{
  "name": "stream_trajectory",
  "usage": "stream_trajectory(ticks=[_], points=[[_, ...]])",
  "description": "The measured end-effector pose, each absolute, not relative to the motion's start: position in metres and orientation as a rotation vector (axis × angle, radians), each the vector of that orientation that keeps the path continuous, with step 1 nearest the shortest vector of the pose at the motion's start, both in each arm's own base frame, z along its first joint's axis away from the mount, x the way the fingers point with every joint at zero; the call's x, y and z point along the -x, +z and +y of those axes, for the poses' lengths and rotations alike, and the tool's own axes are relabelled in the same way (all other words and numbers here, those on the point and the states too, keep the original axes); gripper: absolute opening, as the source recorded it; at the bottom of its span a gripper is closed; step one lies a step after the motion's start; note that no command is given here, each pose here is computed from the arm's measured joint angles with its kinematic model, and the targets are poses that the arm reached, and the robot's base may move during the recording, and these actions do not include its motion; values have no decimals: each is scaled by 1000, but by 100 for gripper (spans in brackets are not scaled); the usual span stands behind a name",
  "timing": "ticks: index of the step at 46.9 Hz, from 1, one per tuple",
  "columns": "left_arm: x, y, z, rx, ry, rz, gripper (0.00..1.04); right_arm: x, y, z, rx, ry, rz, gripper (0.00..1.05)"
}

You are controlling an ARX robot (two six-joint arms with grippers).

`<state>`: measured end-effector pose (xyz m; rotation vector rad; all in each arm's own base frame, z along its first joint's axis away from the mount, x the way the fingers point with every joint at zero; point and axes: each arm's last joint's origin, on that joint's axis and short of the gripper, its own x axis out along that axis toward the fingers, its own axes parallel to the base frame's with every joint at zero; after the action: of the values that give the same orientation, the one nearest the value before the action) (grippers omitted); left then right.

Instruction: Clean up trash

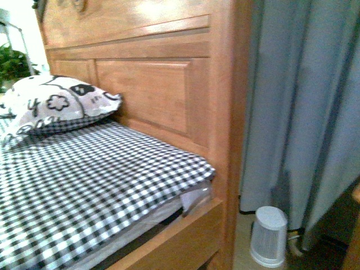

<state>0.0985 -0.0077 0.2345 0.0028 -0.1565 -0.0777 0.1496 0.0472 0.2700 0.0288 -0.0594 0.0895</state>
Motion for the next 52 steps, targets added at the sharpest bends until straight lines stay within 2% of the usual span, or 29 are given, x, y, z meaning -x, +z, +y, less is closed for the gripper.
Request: stream_trajectory(ticks=[37,44,48,52], points=[[-99,234,-7,5,-56,-153,28,-150,269,48,-27,108,-56,20],[-111,235,4,95,-26,234,28,-150,270,47,-29,84,-58,19],[-135,233,20,65,-29,325,28,-150,270,47,-29,90,-59,19],[-150,236,31,4,-38,338,28,-150,270,48,-29,94,-59,19]])
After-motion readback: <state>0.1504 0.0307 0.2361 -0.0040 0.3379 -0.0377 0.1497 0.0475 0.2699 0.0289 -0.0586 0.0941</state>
